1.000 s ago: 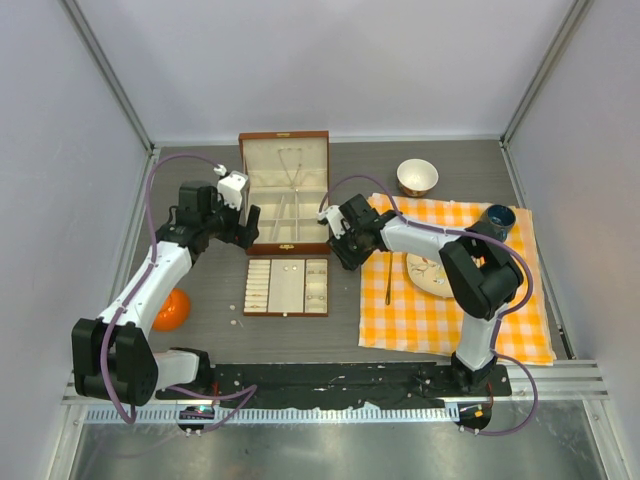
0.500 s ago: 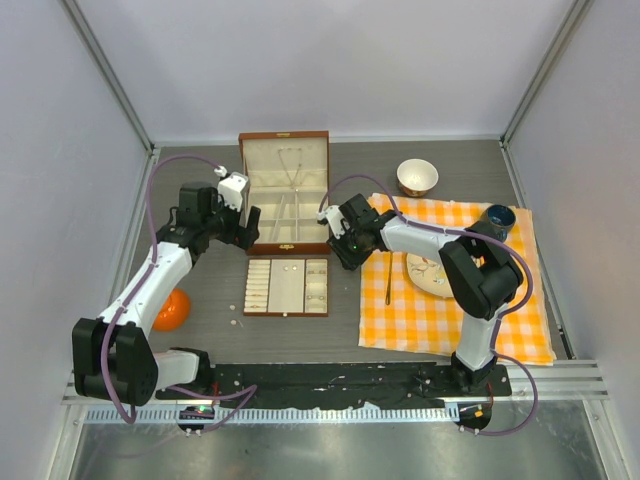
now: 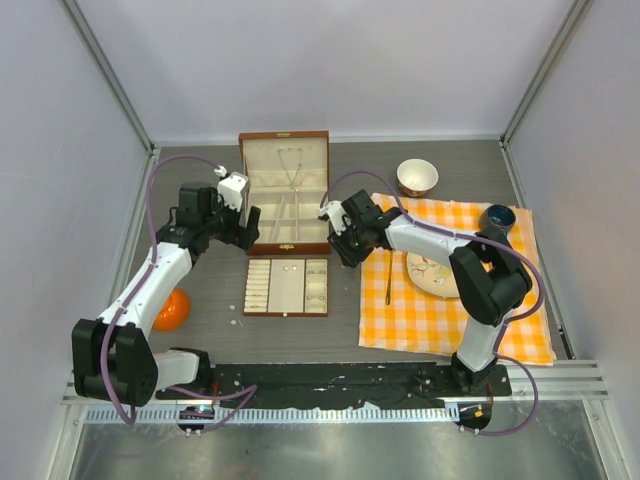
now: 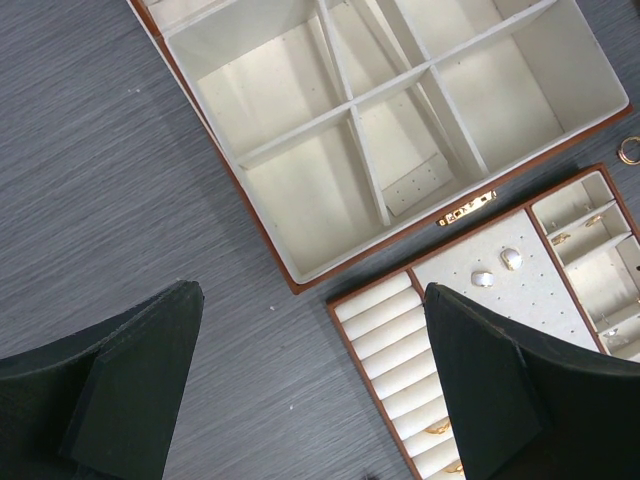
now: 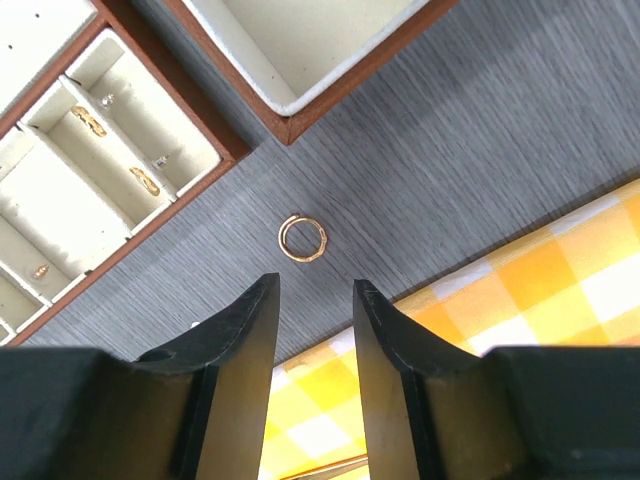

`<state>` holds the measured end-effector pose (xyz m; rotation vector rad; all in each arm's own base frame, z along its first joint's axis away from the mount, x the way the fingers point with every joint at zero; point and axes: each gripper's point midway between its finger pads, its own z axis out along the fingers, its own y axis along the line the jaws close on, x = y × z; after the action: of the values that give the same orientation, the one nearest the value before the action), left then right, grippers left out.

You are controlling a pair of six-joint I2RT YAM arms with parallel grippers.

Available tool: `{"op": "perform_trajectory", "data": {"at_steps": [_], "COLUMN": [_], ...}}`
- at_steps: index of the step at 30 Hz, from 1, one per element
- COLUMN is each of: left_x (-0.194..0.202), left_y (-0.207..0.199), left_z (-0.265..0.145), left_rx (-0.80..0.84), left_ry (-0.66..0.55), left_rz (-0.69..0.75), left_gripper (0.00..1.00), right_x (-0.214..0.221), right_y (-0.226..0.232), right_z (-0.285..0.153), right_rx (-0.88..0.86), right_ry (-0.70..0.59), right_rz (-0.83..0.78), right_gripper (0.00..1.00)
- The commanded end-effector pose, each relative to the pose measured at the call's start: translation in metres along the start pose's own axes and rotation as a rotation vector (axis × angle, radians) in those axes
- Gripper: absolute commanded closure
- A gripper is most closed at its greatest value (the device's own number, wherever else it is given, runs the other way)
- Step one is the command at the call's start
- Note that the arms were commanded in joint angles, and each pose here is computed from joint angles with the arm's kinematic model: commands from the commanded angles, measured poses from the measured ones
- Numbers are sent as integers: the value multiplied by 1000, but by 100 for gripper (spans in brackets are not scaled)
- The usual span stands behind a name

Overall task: Organize the mixed jewelry
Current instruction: Pick up the jewelry from the center of the board.

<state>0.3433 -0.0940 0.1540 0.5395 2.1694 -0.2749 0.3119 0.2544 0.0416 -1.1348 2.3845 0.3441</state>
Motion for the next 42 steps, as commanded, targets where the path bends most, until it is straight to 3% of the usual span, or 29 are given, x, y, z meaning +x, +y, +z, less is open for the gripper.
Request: {"op": "perform_trajectory", "data": {"at_steps": [1, 42], "left_x": [-15, -7], "left_y": [-3, -4], "left_z": [-4, 0], "left_rx": [11, 19], "left_ry": [-58, -43], "left_rz": [-4, 0], "left_gripper": [2, 2], "right_x": [-33, -18], "right_y": [-3, -10], "right_z": [-17, 18], "right_rx": [19, 44], "right_ry": [-90, -48], "right_rz": [-19, 8], "right_gripper": [59, 61]}}
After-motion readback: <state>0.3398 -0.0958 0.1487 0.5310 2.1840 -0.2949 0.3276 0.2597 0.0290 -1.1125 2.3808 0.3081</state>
